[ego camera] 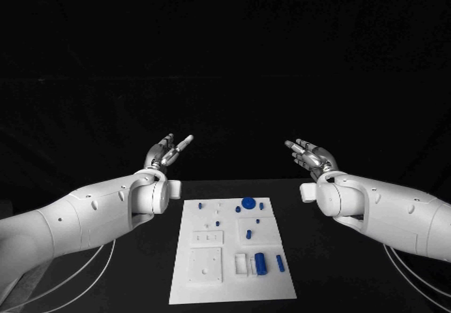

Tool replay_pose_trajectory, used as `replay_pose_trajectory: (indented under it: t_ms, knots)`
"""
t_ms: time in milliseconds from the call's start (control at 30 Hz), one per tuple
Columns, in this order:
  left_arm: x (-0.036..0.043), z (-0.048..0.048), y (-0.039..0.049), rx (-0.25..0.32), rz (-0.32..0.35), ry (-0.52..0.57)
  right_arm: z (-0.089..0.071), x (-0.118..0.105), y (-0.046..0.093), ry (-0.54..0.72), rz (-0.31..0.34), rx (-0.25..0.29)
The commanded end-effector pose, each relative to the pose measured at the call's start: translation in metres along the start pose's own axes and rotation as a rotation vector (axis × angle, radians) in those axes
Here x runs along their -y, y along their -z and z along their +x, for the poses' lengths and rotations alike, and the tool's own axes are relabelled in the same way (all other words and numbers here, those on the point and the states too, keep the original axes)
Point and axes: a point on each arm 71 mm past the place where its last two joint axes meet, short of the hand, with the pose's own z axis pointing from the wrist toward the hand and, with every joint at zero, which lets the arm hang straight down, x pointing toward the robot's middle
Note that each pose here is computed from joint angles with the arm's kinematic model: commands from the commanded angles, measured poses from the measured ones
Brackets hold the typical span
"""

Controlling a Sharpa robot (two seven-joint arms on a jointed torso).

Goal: Assemble the parts on the task board

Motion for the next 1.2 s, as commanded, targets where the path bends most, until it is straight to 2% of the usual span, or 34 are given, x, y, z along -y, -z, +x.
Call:
replay_pose_trajectory:
  t_ms: [33, 133, 333, 367, 600, 900, 1000, 1200]
  knots:
    - [0.0027, 0.0021, -0.0119, -0.109, -0.028, 0.053, 0.003, 0.003, -0.007, -0.033, 0.071, -0.17]
    - [0.0069, -0.0023, -0.0216, -0.116, -0.026, 0.044, -0.005, 0.002, -0.013, -0.026, 0.086, -0.185]
    - [0.0113, -0.0064, -0.0301, -0.123, -0.023, 0.037, -0.01, 0.001, -0.017, -0.022, 0.096, -0.196]
    - [0.011, -0.0075, -0.029, -0.131, -0.028, 0.04, -0.014, 0.002, -0.019, 0.016, 0.092, -0.182]
    - [0.0103, -0.0105, -0.0286, -0.136, -0.035, 0.036, -0.014, 0.001, -0.022, 0.19, 0.056, -0.184]
    - [0.0102, -0.0185, -0.0235, -0.175, -0.044, -0.019, -0.005, -0.003, -0.028, 0.55, -0.062, -0.243]
    - [0.0133, -0.0207, -0.0211, -0.192, -0.041, -0.028, 0.0, -0.006, -0.029, 0.663, -0.103, -0.28]
    - [0.0255, -0.0223, -0.0142, -0.236, -0.023, -0.027, 0.02, -0.018, -0.033, 0.877, -0.188, -0.36]
